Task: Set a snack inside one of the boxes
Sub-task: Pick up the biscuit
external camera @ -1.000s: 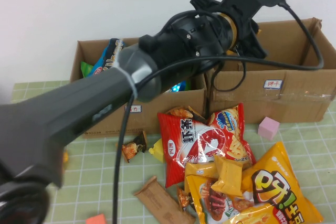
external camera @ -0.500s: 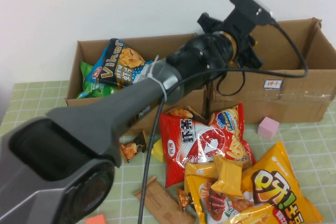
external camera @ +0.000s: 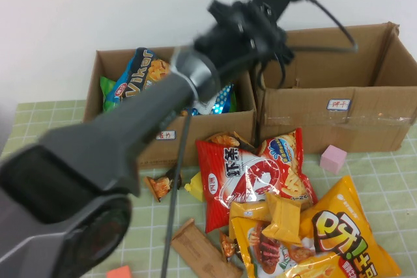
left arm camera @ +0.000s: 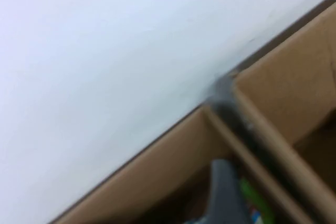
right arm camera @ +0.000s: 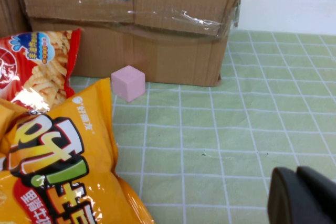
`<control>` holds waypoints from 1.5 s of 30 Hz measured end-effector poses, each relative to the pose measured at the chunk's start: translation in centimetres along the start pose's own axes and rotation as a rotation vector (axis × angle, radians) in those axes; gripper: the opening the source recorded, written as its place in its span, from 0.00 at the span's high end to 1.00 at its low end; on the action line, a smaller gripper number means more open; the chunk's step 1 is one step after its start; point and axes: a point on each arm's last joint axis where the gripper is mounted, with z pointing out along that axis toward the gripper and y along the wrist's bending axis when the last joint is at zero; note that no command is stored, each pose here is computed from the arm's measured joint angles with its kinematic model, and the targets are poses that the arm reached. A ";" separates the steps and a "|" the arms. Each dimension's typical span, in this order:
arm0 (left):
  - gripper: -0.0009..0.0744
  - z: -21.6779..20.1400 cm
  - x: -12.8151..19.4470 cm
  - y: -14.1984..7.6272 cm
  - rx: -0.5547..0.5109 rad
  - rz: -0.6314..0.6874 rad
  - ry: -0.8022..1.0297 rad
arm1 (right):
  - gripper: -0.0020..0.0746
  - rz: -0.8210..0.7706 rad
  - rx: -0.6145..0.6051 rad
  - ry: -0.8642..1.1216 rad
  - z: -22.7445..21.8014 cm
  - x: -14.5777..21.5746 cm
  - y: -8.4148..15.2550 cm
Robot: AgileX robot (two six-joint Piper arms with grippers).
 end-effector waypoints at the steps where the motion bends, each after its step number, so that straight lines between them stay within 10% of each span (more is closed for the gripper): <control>1: 0.47 -1.0 -0.6 0.6 -0.002 0.022 0.015 | 0.98 0.000 0.000 0.000 0.0 0.0 0.0; 7: 0.88 -8.0 -3.4 3.6 0.064 0.123 0.119 | 0.98 0.000 0.000 0.000 0.0 0.0 0.0; 11: 0.97 -11.5 -3.3 5.3 0.083 0.215 0.267 | 0.98 0.000 0.000 0.000 0.0 0.0 0.0; 22: 0.99 -15.6 0.0 6.6 0.201 0.195 0.414 | 0.98 0.000 0.000 0.000 0.0 0.0 0.0; 32: 0.99 -17.2 10.7 5.3 0.223 0.124 0.548 | 0.98 0.000 0.000 0.000 0.0 0.0 0.0; 45: 0.98 -13.1 17.5 3.0 0.215 0.285 0.709 | 0.98 0.000 0.000 0.000 0.0 0.0 0.0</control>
